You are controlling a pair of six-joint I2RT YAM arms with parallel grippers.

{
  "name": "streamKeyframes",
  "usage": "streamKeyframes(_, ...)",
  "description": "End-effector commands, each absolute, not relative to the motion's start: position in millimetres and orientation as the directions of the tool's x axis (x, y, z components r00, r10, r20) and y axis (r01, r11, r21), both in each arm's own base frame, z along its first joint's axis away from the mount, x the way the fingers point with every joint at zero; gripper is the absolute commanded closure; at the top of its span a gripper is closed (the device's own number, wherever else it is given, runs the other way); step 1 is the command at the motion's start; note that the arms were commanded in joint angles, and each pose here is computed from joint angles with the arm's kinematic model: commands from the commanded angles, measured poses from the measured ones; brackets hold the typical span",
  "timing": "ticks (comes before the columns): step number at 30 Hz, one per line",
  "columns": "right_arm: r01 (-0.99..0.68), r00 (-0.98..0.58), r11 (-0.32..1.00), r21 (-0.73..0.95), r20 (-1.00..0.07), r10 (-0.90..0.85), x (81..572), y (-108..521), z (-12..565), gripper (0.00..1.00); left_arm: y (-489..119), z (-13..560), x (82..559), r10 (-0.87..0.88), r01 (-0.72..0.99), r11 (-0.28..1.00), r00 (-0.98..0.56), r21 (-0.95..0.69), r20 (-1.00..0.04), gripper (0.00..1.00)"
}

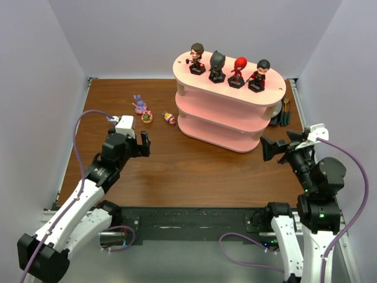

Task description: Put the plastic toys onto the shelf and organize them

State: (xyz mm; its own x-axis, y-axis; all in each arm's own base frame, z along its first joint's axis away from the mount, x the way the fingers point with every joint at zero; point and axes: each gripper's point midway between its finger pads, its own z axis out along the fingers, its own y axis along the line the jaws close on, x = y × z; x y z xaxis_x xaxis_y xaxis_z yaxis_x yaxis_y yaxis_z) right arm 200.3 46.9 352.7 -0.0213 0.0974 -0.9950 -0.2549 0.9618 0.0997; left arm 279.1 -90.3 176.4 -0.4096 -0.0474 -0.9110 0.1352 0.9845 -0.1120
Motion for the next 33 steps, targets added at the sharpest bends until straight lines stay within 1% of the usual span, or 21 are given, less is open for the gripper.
streamKeyframes(1,-0.166,-0.069,0.985,0.037,-0.997,0.026,198,30,320,0.02,-76,176,287,-0.072,0.044,0.994,-0.415,-0.099,-0.907,0.02)
streamKeyframes(3,-0.155,-0.03,0.988,0.024,-0.999,0.02,195,28,321,0.02,-70,171,290,-0.077,0.014,0.996,-0.427,-0.092,-0.901,0.02)
streamKeyframes(8,-0.199,-0.02,0.978,0.061,-0.998,0.058,195,38,303,0.02,-47,157,300,-0.119,-0.073,0.993,-0.464,-0.096,-0.878,0.02)
streamKeyframes(12,-0.228,0.009,0.972,0.065,-0.998,0.069,191,44,298,0.03,-9,146,308,-0.186,-0.203,0.974,-0.481,-0.097,-0.857,0.02)
streamKeyframes(15,-0.212,0.03,0.976,0.054,-0.998,0.062,187,41,301,0.03,13,136,310,-0.221,-0.27,0.958,-0.496,-0.093,-0.84,0.02)
streamKeyframes(18,-0.233,0.029,0.971,0.053,-0.998,0.061,184,45,299,0.03,34,127,311,-0.268,-0.34,0.935,-0.503,-0.097,-0.822,0.02)
streamKeyframes(21,-0.262,0.04,0.964,0.05,-0.997,0.063,181,50,300,0.04,45,117,315,-0.326,-0.374,0.917,-0.506,-0.137,-0.799,0.02)
streamKeyframes(25,-0.28,0.044,0.959,0.052,-0.997,0.067,178,53,300,0.04,50,105,323,-0.385,-0.379,0.904,-0.521,-0.198,-0.762,0.03)
streamKeyframes(33,-0.308,0.046,0.95,0.055,-0.996,0.073,174,58,300,0.05,55,84,336,-0.426,-0.396,0.89,-0.553,-0.224,-0.716,0.07)
